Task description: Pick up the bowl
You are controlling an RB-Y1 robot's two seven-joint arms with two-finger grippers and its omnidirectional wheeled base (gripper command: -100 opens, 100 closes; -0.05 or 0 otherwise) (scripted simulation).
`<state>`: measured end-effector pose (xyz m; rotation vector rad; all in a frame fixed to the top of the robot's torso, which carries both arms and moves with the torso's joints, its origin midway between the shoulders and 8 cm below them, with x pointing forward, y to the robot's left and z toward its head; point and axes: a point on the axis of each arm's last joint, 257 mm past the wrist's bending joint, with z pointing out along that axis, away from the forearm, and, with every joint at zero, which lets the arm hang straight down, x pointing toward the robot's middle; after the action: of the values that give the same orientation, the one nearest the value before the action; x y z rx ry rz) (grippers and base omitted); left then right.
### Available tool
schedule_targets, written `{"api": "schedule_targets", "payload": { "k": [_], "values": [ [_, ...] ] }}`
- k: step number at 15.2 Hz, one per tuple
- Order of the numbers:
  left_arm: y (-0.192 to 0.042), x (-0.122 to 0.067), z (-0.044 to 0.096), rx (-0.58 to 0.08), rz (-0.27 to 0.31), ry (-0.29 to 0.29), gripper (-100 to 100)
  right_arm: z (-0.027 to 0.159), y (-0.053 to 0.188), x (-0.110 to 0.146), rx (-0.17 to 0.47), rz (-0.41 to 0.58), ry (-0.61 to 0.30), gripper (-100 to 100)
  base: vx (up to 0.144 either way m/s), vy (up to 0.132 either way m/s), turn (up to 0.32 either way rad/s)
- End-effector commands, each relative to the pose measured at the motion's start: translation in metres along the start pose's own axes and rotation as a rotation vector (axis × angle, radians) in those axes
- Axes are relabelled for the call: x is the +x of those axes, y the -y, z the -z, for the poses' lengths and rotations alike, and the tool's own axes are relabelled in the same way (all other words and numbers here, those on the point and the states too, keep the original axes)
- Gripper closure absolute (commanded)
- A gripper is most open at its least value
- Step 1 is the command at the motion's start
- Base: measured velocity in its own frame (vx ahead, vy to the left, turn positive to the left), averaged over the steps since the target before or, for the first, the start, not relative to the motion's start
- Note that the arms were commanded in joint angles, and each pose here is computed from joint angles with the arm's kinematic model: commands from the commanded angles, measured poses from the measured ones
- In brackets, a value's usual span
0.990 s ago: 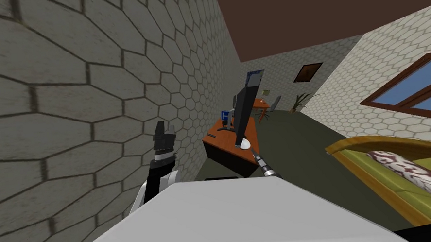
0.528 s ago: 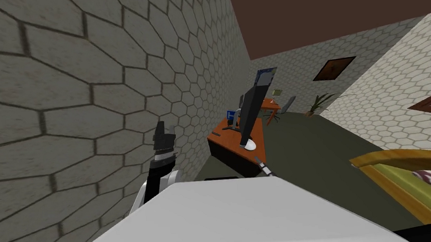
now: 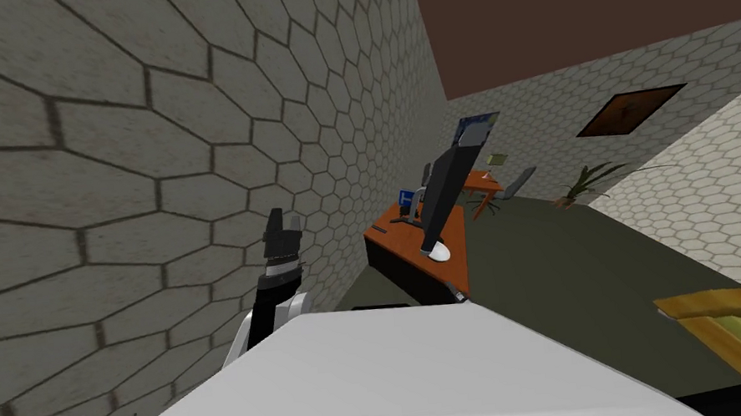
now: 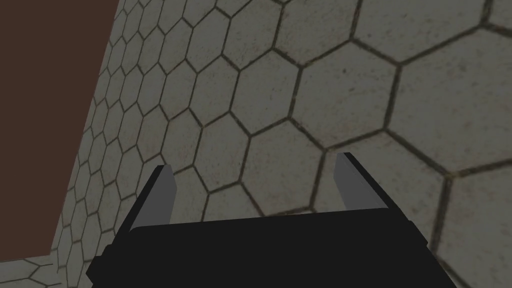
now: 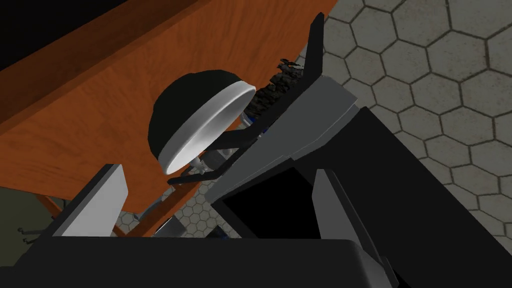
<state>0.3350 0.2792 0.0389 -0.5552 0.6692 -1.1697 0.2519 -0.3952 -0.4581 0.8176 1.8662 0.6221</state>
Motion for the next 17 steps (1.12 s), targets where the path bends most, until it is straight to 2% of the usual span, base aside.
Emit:
{"api": "schedule_targets", "payload": {
  "k": [1, 3, 4, 5, 7, 8, 10, 11, 12, 13, 14, 15, 16, 17],
  "values": [
    [0.000, 0.000, 0.000, 0.000, 0.000, 0.000, 0, 0.012, 0.024, 0.004, 0.048, 0.032, -0.023, -100, -0.025, 0.037, 0.339],
    [0.000, 0.000, 0.000, 0.000, 0.000, 0.000, 0, 0.015, 0.032, 0.007, 0.067, 0.029, -0.029, -100, -0.017, 0.017, 0.069],
    [0.000, 0.000, 0.000, 0.000, 0.000, 0.000, 0, 0.024, 0.048, 0.001, 0.097, 0.084, -0.050, -100, -0.023, 0.039, 0.320],
    [0.000, 0.000, 0.000, 0.000, 0.000, 0.000, 0, 0.031, 0.062, 0.006, 0.129, 0.078, -0.060, -100, -0.022, 0.045, 0.327],
    [0.000, 0.000, 0.000, 0.000, 0.000, 0.000, 0, 0.034, 0.067, 0.008, 0.140, 0.076, -0.063, -100, -0.008, 0.022, 0.031],
    [0.000, 0.000, 0.000, 0.000, 0.000, 0.000, 0, 0.044, 0.084, 0.001, 0.172, 0.131, -0.085, -100, -0.013, 0.040, 0.305],
    [0.000, 0.000, 0.000, 0.000, 0.000, 0.000, 0, 0.055, 0.100, 0.007, 0.213, 0.123, -0.097, -100, -0.006, 0.038, 0.241],
    [0.000, 0.000, 0.000, 0.000, 0.000, 0.000, 0, 0.068, 0.119, -0.001, 0.253, 0.176, -0.121, -100, -0.004, 0.051, 0.295],
    [0.000, 0.000, 0.000, 0.000, 0.000, 0.000, 0, 0.078, 0.132, 0.004, 0.285, 0.168, -0.131, -100, -0.002, 0.056, 0.332],
    [0.000, 0.000, 0.000, 0.000, 0.000, 0.000, 0, 0.093, 0.151, -0.005, 0.329, 0.220, -0.156, -100, 0.000, 0.065, 0.431],
    [0.000, 0.000, 0.000, 0.000, 0.000, 0.000, 0, 0.102, 0.162, -0.002, 0.356, 0.213, -0.165, -100, 0.014, 0.060, 0.351],
    [0.000, 0.000, 0.000, 0.000, 0.000, 0.000, 0, 0.102, 0.162, -0.002, 0.356, 0.213, -0.165, -100, 0.019, 0.039, 0.095],
    [0.000, 0.000, 0.000, 0.000, 0.000, 0.000, 0, 0.122, 0.183, -0.011, 0.409, 0.260, -0.192, -100, 0.017, 0.059, 0.298],
    [0.000, 0.000, 0.000, 0.000, 0.000, 0.000, 0, 0.122, 0.183, -0.010, 0.410, 0.260, -0.192, -100, 0.024, 0.062, 0.319]
  ]
}}
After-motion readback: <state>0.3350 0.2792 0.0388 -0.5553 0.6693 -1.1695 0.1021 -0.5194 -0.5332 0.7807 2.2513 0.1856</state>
